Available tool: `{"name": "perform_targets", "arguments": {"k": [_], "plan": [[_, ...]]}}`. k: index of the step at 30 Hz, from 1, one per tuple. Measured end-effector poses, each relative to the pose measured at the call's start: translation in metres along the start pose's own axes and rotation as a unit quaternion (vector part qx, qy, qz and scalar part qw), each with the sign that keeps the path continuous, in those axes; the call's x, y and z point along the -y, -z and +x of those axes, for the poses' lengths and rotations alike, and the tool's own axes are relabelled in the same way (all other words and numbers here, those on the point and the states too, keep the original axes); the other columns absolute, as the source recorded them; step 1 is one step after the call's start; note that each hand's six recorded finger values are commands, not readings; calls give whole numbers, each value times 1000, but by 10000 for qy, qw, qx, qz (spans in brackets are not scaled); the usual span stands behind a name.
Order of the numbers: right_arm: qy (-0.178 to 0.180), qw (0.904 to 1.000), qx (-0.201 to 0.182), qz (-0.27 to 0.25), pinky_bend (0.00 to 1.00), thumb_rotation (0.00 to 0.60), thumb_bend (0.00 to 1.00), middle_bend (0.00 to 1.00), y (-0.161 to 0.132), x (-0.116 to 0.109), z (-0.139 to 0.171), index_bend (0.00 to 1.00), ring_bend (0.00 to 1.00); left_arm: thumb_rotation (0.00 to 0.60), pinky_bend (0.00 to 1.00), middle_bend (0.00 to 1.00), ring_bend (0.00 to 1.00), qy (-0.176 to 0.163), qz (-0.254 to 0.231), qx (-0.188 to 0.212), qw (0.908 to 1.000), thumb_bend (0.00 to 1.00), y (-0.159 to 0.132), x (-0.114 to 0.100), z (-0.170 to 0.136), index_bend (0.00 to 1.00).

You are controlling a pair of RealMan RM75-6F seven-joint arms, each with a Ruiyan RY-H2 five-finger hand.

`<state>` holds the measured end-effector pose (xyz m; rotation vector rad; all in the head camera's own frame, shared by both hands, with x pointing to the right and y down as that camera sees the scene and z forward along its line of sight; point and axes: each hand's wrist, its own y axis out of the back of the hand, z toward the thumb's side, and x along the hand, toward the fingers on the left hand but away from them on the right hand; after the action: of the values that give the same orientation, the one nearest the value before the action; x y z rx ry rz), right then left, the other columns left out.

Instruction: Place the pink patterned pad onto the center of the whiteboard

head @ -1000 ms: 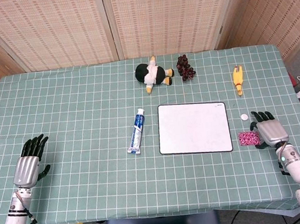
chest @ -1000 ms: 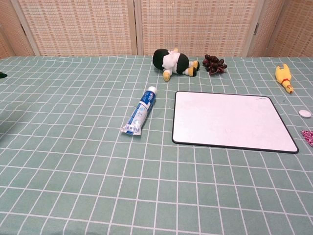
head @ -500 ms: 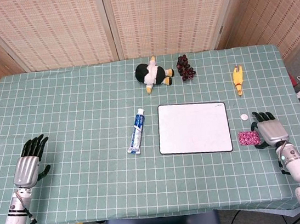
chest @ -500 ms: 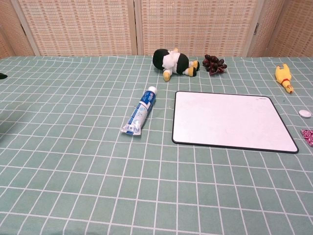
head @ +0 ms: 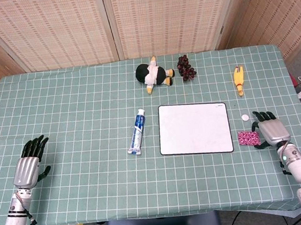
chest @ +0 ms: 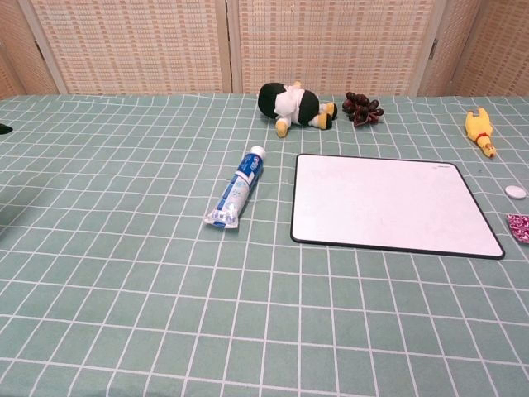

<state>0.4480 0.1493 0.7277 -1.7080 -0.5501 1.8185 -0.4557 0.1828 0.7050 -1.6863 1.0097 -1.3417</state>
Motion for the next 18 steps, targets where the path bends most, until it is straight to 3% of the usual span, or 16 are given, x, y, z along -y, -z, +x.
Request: {"name": "perform_targets", "arguments": {"k": [8, 18], "plan": [[318, 9986, -362, -226, 0, 550, 190, 0, -26, -29, 0, 436, 0, 600, 0, 0, 0, -8, -11, 0, 10000, 237, 0, -1, 1, 0], [636, 9922, -1051, -213, 0, 549, 195, 0, -102, -82, -21, 436, 0, 600, 0, 0, 0, -34, -49, -55, 10000, 237, 3, -3, 1, 0]]}}
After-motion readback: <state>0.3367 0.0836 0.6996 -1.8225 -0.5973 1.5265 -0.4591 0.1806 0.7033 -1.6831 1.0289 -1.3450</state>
